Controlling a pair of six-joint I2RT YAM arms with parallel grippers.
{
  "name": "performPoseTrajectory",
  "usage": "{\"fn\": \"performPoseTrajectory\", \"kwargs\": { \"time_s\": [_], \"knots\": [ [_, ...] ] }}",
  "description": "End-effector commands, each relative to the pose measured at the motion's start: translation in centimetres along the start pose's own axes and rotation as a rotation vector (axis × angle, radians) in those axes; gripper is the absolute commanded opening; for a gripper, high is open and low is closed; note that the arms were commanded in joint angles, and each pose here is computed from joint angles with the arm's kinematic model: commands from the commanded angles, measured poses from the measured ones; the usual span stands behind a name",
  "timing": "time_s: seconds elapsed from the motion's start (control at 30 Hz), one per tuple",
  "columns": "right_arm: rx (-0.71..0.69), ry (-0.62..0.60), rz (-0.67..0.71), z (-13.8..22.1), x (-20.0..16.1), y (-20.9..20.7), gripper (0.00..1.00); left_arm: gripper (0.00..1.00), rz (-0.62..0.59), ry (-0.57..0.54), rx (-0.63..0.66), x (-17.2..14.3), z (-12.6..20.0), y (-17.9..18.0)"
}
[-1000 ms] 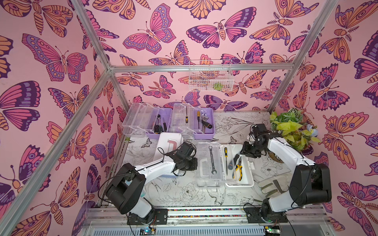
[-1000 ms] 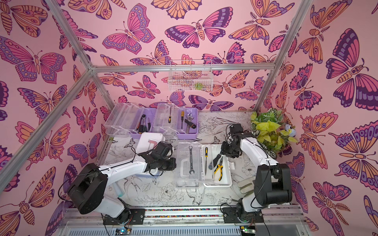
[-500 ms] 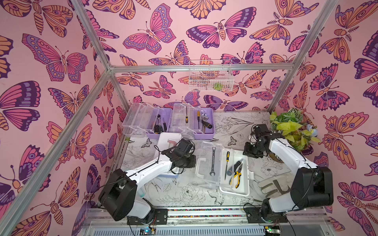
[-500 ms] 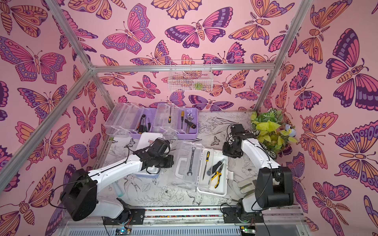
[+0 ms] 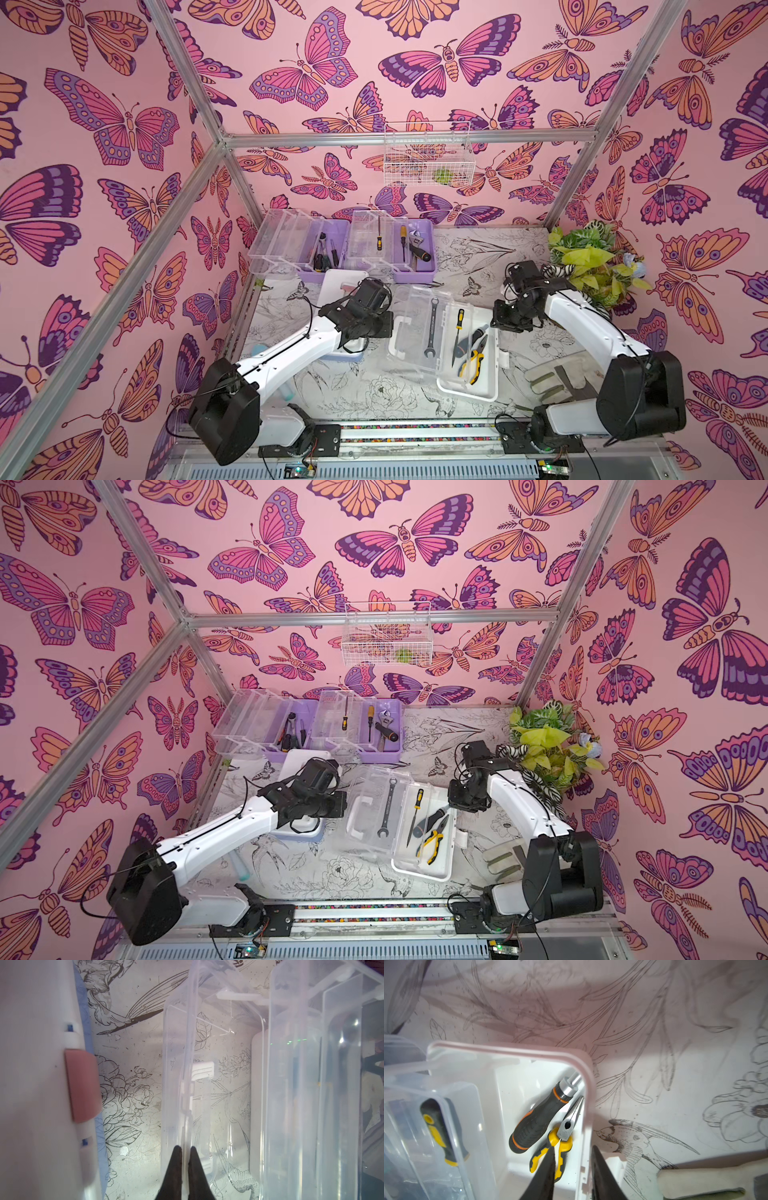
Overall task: Close toolboxes
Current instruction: Close the toolbox lid.
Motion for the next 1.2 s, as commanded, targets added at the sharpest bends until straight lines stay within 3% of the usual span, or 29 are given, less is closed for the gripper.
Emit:
{"fn": "performPoseTrajectory", "kwargs": {
  "time_s": [0.0, 0.3, 0.5, 0.87, 1.17],
  "knots": [
    [0.024, 0.032, -0.022, -1.2, -0.5, 0.4, 0.30, 0.00, -0.030, -0.119, -0.063, 2.2, 2.4, -1.7],
    [0.157, -0.004, 0.013, -2.5, 1.0, 2.9, 0.21, 0.00, -0.069, -0.177, -0.115, 3.4, 4.8, -3.3],
    [0.253, -0.016, 0.017, -3.5, 2.3, 5.6, 0.18, 0.00, -0.162, -0.193, -0.175, 3.4, 5.8, -6.0],
    [0.346, -0.058, 0.025, -4.2, 3.9, 8.4, 0.18, 0.00, -0.270, -0.120, -0.226, 1.9, 3.8, -11.4],
    [0.355, -0.065, 0.030, -3.8, 4.3, 8.7, 0.19, 0.33, -0.320, -0.053, -0.274, 0.3, 2.2, -14.1]
  ]
}}
Point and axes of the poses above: each gripper's point midway between its finger pads, its own z axis back along the fingers, its own y axis along the line the jaws close on, x = y × z, the point moved 6 cm from there along z, back along the fingers, and after that the axes turned 9 degrees about z, right-handed, at the moved point
